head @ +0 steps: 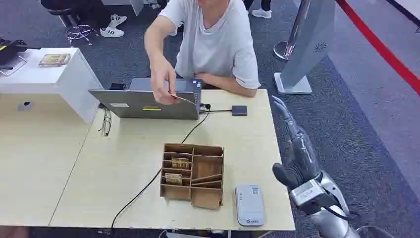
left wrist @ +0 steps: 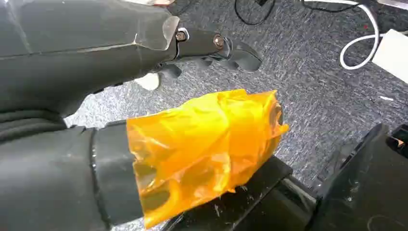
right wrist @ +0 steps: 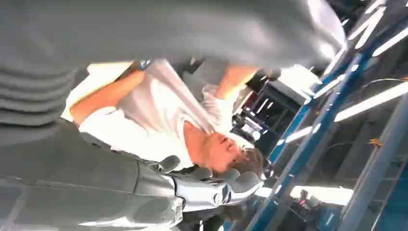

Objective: Pass the card to the sensor for recognition and then transmit it.

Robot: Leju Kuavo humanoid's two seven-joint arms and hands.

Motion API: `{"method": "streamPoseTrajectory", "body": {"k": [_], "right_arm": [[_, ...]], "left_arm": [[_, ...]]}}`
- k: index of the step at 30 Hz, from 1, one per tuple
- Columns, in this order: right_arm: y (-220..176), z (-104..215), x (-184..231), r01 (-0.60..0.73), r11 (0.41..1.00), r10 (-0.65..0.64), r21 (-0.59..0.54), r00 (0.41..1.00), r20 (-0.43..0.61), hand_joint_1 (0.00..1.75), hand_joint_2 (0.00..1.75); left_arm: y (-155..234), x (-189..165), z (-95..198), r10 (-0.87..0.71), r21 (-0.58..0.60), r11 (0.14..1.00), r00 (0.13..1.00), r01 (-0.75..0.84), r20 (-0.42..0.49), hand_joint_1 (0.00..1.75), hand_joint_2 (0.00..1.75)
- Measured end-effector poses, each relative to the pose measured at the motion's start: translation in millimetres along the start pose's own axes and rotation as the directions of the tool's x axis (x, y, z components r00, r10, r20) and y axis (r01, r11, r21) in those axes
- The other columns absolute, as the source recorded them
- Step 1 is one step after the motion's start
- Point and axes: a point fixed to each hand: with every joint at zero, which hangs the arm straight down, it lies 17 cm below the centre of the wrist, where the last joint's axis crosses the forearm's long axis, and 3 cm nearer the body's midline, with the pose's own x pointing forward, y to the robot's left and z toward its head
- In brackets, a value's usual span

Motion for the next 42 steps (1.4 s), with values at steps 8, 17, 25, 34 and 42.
{"method": "streamPoseTrajectory", "body": {"k": [8, 17, 25, 34, 42], "right_arm": [[6, -25, -9, -0.352, 0.936, 0.352, -0.023, 0.936, 0.008, 0.0, 1.75], [16, -40, -15, -0.649, 0.76, 0.65, -0.041, 0.76, 0.01, 0.0, 1.75], [27, -46, -25, -0.672, 0.741, 0.672, -0.011, 0.74, 0.02, 0.0, 1.75], [35, -53, -29, -0.664, 0.748, 0.663, 0.013, 0.748, 0.029, 0.0, 1.75], [38, -56, -28, -0.645, 0.764, 0.644, 0.017, 0.764, 0.035, 0.0, 1.75]], "left_arm": [[3, 1, -1, -0.003, 0.001, 1.0, 1.0, 0.003, -0.008, 0.0, 0.0], [7, 4, -4, -0.026, -0.012, 1.0, 1.0, 0.026, -0.002, 0.0, 0.0], [14, 10, -6, -0.04, -0.007, 0.999, 0.999, 0.04, 0.009, 0.0, 0.0], [19, 13, -8, -0.045, -0.004, 0.999, 0.999, 0.045, 0.009, 0.0, 0.0], [18, 15, -8, -0.046, -0.002, 0.999, 0.999, 0.046, 0.008, 0.0, 0.0]]}}
